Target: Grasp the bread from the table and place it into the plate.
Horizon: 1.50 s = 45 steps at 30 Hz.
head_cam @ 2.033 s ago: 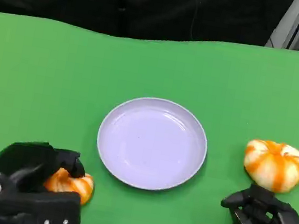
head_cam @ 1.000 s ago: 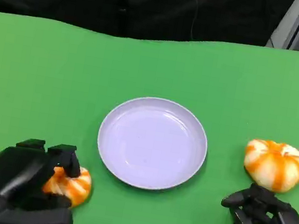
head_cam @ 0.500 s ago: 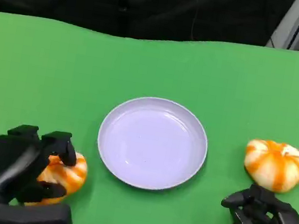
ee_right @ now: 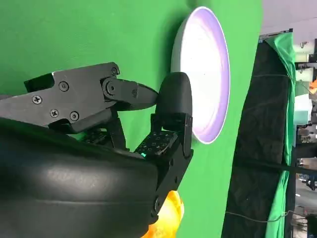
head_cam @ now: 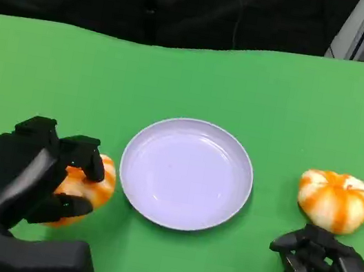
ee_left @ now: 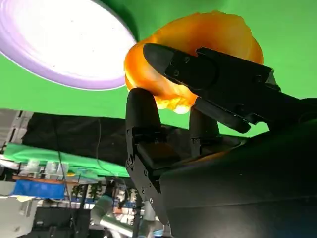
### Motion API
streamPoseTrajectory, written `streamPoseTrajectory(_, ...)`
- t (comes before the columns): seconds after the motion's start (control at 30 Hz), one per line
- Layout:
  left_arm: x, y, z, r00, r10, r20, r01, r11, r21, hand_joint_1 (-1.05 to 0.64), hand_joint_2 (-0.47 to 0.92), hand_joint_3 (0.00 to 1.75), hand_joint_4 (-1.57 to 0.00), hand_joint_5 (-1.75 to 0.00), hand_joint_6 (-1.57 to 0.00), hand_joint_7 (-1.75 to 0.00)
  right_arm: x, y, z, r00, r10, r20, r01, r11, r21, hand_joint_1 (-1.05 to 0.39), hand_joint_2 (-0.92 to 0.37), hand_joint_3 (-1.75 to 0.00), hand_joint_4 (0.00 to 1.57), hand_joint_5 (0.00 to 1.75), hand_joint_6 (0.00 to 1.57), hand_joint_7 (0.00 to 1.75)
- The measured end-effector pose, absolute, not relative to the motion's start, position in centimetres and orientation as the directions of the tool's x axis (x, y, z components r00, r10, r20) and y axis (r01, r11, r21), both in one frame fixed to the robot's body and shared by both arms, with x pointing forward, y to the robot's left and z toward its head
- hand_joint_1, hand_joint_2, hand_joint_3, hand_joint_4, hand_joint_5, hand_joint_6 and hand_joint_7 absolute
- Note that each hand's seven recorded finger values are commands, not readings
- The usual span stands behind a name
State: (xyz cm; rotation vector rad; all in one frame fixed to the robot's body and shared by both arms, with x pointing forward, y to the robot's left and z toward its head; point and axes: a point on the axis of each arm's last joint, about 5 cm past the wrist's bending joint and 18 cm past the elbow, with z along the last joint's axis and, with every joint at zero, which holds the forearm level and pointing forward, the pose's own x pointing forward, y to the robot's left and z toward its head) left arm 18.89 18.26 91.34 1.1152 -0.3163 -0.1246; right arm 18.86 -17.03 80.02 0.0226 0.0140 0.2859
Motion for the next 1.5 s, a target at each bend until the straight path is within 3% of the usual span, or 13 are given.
streamPoseTrajectory(0.4, 20.2, 17.2, 93.6, 0.914, -0.275, 0.297, -0.147, 0.457, 0.877, -0.12, 0.89, 0.05, -0.69, -1.74, -0.95, -0.95, 18.8, -17.0, 80.0, 0.959, 0.283, -0.008, -0.283, 0.959, 0.022, -0.27, -0.92, -0.44, 0.65, 1.75, 0.75, 1.06)
streamPoseTrajectory(0.87, 20.3, 16.0, 94.6, 0.884, -0.313, 0.347, -0.182, 0.454, 0.872, -0.12, 0.89, 0.06, -0.69, -1.73, -0.98, -0.87, 18.8, -16.9, 80.0, 0.960, 0.279, -0.008, -0.279, 0.960, 0.022, -0.28, -0.92, -0.44, 0.66, 1.75, 0.75, 1.06)
streamPoseTrajectory(1.03, 20.6, 15.0, 94.8, 0.866, -0.338, 0.367, -0.178, 0.478, 0.860, -0.12, 0.89, 0.05, -0.74, -1.64, -0.99, -0.86, 18.8, -16.9, 80.0, 0.961, 0.277, -0.007, -0.277, 0.961, 0.023, -0.28, -0.92, -0.44, 0.66, 1.75, 0.75, 1.07)
streamPoseTrajectory(1.2, 20.6, 14.7, 94.7, 0.858, -0.356, 0.370, -0.164, 0.493, 0.855, -0.10, 0.92, 0.03, -0.79, -1.42, -1.09, -0.54, 18.8, -16.7, 80.0, 0.961, 0.278, -0.004, -0.278, 0.960, 0.025, -0.28, -0.92, -0.45, 0.66, 1.75, 0.74, 1.07)
streamPoseTrajectory(1.3, 20.8, 15.0, 94.2, 0.868, -0.353, 0.349, -0.145, 0.493, 0.858, -0.12, 0.92, 0.01, -0.80, -1.05, -1.11, -0.13, 18.8, -16.7, 80.0, 0.961, 0.277, -0.005, -0.277, 0.961, 0.023, -0.27, -0.92, -0.45, 0.66, 1.75, 0.75, 1.07)
streamPoseTrajectory(1.33, 20.8, 15.2, 93.8, 0.877, -0.346, 0.334, -0.134, 0.491, 0.861, -0.13, 0.92, 0.01, -0.80, -0.93, -1.09, -0.08, 18.8, -16.7, 80.0, 0.961, 0.277, -0.005, -0.277, 0.961, 0.022, -0.27, -0.92, -0.45, 0.66, 1.75, 0.75, 1.07)
streamPoseTrajectory(1.4, 20.7, 15.8, 92.9, 0.899, -0.321, 0.298, -0.111, 0.491, 0.864, -0.18, 0.92, 0.02, -0.93, -0.38, -1.01, -0.02, 18.8, -16.7, 80.0, 0.962, 0.274, -0.005, -0.274, 0.962, 0.022, -0.27, -0.92, -0.45, 0.67, 1.75, 0.75, 1.07)
streamPoseTrajectory(1.5, 20.5, 16.5, 91.9, 0.923, -0.298, 0.245, -0.077, 0.481, 0.874, -0.19, 0.92, 0.02, -0.99, -0.21, -0.99, 0.00, 18.8, -16.7, 80.0, 0.962, 0.271, -0.004, -0.271, 0.962, 0.021, -0.27, -0.92, -0.45, 0.67, 1.75, 0.76, 1.07)
